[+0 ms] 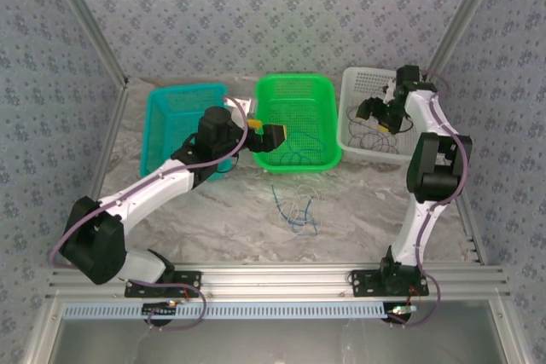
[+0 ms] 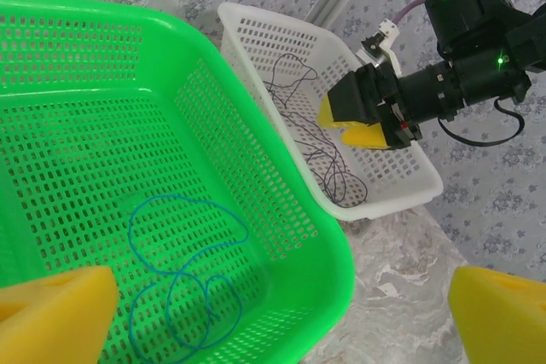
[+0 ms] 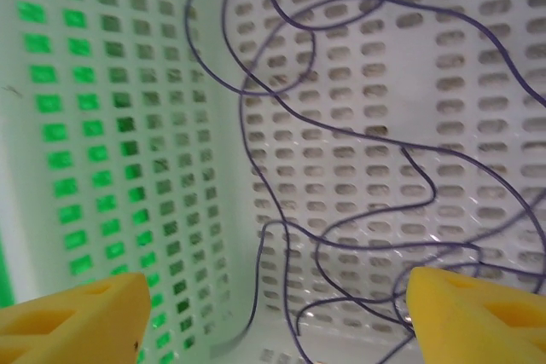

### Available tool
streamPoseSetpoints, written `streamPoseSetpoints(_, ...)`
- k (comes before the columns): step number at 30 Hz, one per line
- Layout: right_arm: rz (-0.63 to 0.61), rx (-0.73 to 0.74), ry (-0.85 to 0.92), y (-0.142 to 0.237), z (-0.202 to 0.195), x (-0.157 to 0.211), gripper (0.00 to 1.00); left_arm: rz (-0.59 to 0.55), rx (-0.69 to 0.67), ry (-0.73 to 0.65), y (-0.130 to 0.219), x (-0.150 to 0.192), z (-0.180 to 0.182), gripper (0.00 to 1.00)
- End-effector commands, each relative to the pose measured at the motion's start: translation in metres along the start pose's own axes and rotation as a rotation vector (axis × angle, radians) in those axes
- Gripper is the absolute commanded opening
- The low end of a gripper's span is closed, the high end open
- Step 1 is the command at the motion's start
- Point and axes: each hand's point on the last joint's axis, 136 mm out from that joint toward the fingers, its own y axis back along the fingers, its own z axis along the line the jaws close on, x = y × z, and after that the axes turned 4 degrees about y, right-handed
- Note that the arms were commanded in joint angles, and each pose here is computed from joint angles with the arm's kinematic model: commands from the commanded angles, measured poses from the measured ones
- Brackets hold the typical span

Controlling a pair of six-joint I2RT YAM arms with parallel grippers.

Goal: Untangle the cables

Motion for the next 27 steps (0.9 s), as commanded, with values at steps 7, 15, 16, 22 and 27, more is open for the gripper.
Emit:
streamPoseSetpoints(7,-0.172,0.070,0.107,0.081,0.022,0.009,0.85,-0.034,-0.043,-0.035,0.012,-0.009,0.003,0.99)
streamPoseSetpoints(15,-0.195,-0.033,0.302,0.091,0.098,0.064,0.85,-0.066,-0.132,-0.036,0.029,-0.008,0.025,0.99)
streamPoseSetpoints(16,-0.192,-0.042,0.310,0.090,0.102,0.073,0.85,-0.063,-0.148,-0.036,0.032,-0.005,0.029,0.99)
streamPoseSetpoints(22,-0.155,-0.125,0.428,0.078,0.127,0.141,0.76,0.006,-0.190,-0.013,0.043,0.022,0.047,1.00)
streamPoseSetpoints(27,-0.127,-0.170,0.419,0.066,0.132,0.183,0.76,0.158,-0.100,0.022,0.041,0.070,0.038,0.99)
